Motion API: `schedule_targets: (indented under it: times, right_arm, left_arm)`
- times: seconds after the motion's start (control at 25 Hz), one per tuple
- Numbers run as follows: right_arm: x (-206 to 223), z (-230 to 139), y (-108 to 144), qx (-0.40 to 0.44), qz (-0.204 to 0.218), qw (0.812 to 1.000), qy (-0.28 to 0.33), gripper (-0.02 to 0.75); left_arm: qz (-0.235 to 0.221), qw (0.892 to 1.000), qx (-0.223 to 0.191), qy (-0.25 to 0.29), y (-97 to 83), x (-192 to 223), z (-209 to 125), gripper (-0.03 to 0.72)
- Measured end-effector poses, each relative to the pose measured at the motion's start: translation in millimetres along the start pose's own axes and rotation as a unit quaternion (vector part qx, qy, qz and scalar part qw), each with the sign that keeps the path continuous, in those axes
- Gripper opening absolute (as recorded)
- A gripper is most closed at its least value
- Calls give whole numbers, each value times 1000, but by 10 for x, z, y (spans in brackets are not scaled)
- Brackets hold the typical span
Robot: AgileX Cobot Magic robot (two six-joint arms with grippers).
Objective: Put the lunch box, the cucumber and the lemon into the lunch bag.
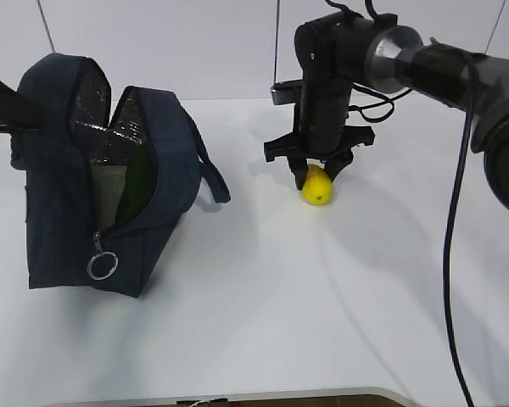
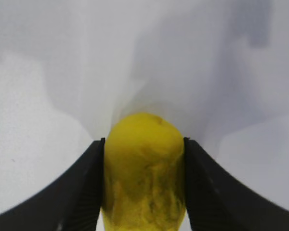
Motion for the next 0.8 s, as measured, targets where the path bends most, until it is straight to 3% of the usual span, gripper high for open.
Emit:
schedule_targets:
  times: [0.24, 0.4, 0.8]
  right_arm:
    - [0, 0, 3, 0, 1, 1000, 0, 365]
    - [-49, 8, 76, 9, 25, 1000, -3, 365]
    - [-809, 131, 106, 2, 65, 995, -73, 362]
  left_arm:
    - [0, 1000, 0, 0, 0, 0, 0, 8]
    - [0, 1000, 0, 0, 0, 0, 0, 8]
    - [-2, 1000, -2, -1, -5, 0, 3, 8]
Point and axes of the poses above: a point on each arm's last joint axis where the gripper is mounted, x pointing out along that axis toward the gripper, y along the wrist's bending axis when the last joint is at zero, z = x × y, the point moved 7 cm from there along x, pointing out along that axis toward the gripper, and after that the axes turned 9 degrees about -x, right-handed, at the moved point
